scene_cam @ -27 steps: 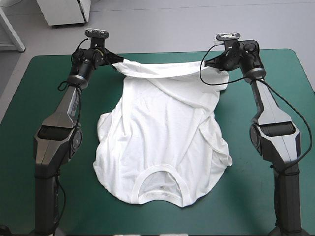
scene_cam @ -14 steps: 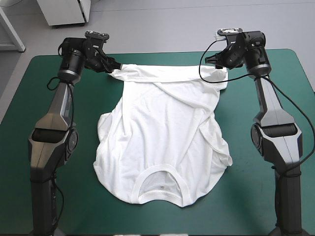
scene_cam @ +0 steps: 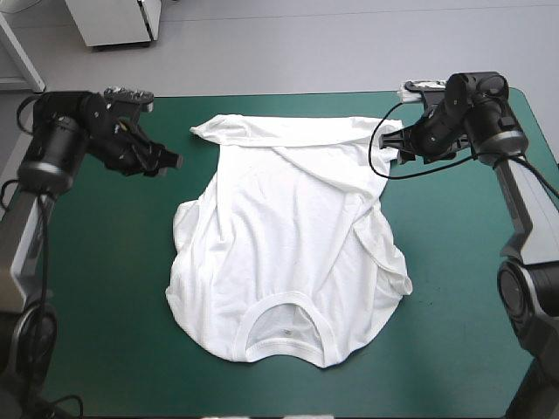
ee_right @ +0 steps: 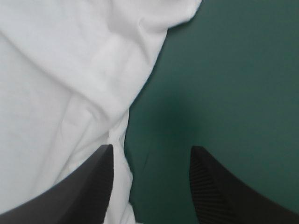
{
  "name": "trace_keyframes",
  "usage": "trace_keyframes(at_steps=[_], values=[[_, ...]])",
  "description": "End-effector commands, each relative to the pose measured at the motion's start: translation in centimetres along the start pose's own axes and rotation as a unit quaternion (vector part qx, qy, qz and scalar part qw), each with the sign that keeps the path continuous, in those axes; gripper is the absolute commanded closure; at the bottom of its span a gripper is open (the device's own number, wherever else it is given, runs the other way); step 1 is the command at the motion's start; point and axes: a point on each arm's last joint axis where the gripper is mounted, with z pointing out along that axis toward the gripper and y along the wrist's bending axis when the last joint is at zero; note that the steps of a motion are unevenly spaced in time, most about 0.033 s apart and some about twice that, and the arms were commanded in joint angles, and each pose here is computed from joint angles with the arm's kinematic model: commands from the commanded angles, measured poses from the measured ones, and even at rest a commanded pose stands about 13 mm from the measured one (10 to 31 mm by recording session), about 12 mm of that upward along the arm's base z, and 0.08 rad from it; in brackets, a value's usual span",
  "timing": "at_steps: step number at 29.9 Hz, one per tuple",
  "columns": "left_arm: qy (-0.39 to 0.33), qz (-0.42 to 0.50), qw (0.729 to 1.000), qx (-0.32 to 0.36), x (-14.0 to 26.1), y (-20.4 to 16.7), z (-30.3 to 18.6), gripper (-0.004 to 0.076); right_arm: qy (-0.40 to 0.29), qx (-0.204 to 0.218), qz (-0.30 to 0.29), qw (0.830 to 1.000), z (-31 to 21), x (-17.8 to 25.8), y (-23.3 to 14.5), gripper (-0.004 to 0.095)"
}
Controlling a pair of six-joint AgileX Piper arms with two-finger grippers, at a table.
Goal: Fold the cloth
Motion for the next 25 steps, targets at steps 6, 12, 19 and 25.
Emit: trace_keyframes(at_steps=[6,12,19,25], values=[[-0.040,-0.014,0.999,0.006,8.9,-2.1,-8.1,0.0356,-0.043,-0.007,-0.001,0.999,-8.5,6.8,0.5,0.0422],[0.008,-0.030,0.999,0.031,12.8,-3.0,-5.4,0.0357,-0.094,-0.012,0.033,0.995,-10.6,10.7,0.4,0.0422],[0.036,0.009,0.999,0.032,12.8,-5.9,-0.8,0.0388,-0.081,-0.012,0.036,0.996,-10.9,12.0,0.3,0.0422],[0.079,0.011,0.997,0.026,12.8,-6.8,2.7,0.0388,-0.074,-0.013,0.036,0.997,-10.9,12.1,0.4,0.0422]])
